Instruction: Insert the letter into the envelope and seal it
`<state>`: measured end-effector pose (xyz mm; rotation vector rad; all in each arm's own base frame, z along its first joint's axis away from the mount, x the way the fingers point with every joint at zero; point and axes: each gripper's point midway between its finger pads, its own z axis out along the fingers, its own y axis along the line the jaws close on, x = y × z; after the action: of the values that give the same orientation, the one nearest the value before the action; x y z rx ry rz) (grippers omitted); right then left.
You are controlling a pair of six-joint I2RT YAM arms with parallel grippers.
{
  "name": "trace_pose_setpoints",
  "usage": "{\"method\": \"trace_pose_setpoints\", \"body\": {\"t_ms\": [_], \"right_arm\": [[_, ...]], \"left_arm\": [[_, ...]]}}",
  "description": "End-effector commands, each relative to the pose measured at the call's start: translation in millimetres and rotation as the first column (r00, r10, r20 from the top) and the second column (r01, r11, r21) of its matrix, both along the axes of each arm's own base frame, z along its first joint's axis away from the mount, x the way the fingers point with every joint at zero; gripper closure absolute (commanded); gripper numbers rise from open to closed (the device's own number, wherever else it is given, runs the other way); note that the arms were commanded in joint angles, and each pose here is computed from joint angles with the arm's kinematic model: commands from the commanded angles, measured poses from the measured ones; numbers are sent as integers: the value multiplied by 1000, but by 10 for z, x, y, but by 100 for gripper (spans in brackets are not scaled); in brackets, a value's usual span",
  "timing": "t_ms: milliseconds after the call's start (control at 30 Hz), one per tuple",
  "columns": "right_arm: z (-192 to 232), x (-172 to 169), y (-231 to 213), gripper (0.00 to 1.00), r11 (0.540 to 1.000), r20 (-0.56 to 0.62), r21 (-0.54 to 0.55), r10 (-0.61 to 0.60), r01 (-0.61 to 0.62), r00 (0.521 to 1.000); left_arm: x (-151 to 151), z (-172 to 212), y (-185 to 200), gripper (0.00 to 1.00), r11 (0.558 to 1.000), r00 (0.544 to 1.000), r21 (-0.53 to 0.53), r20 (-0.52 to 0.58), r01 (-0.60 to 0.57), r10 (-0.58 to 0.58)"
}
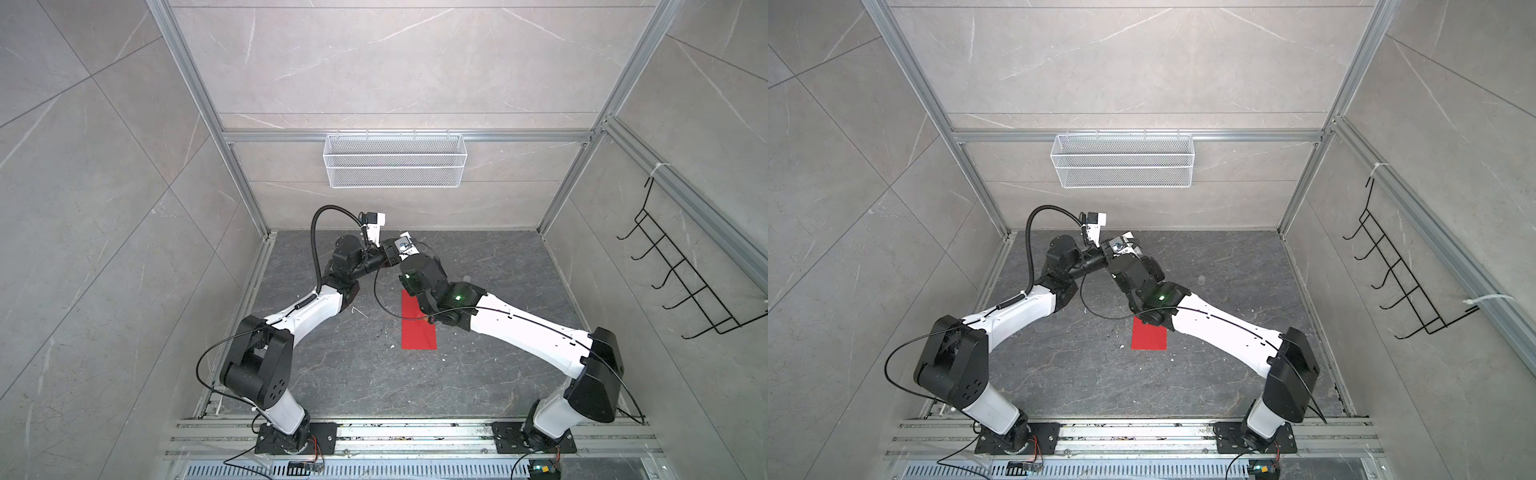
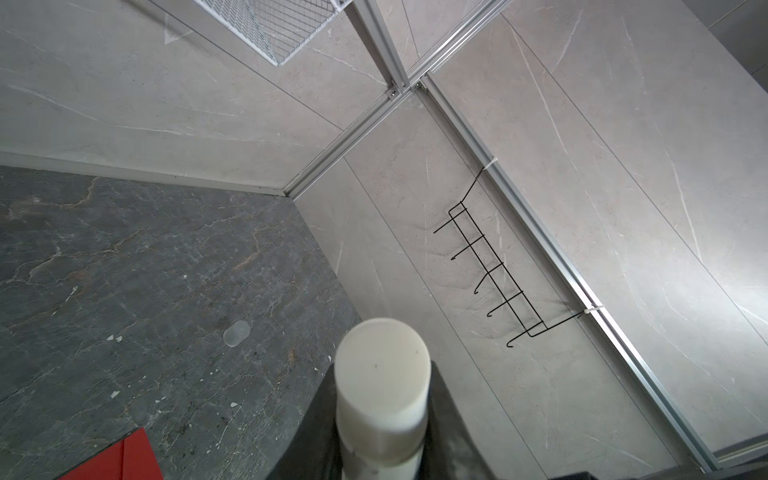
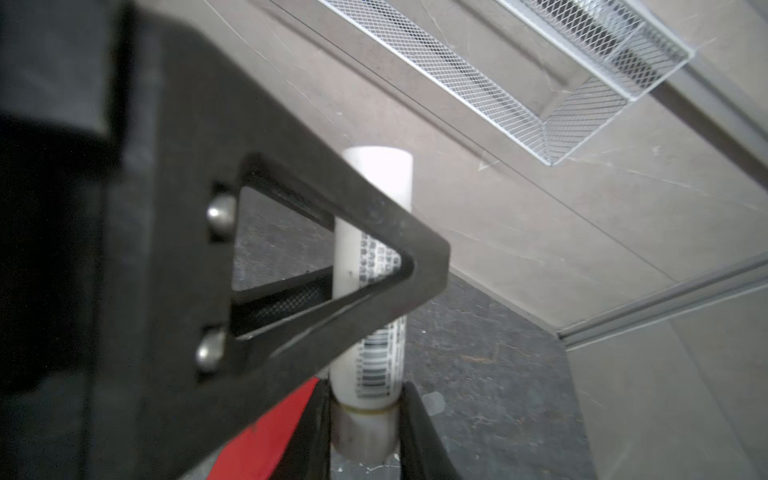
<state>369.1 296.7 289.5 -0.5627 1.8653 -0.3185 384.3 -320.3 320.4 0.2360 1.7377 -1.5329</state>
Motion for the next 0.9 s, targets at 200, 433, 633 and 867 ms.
{"method": "trace_pose_setpoints", "body": {"t_ms": [200,433,633,867], "right_arm": [[45,-37,8,89,979,-96,135,166,-152,981],[85,-320,-7,30,671,-190,629,622,-392,760],[199,-430,-127,30,354,-88,852,823,-385,561],[160,-374,-113,41,251,-57,907,870,-339,489]], "left_arm": [[-270,301,-109,100,995,990,-20,105,94,-91],[-315,359,-97,100,995,987,-14,125,101,-99],[-358,438,-98,100,993,983,-23,143,120,-116],[-361,449,-101,100,992,983,-28,142,123,-118]]}}
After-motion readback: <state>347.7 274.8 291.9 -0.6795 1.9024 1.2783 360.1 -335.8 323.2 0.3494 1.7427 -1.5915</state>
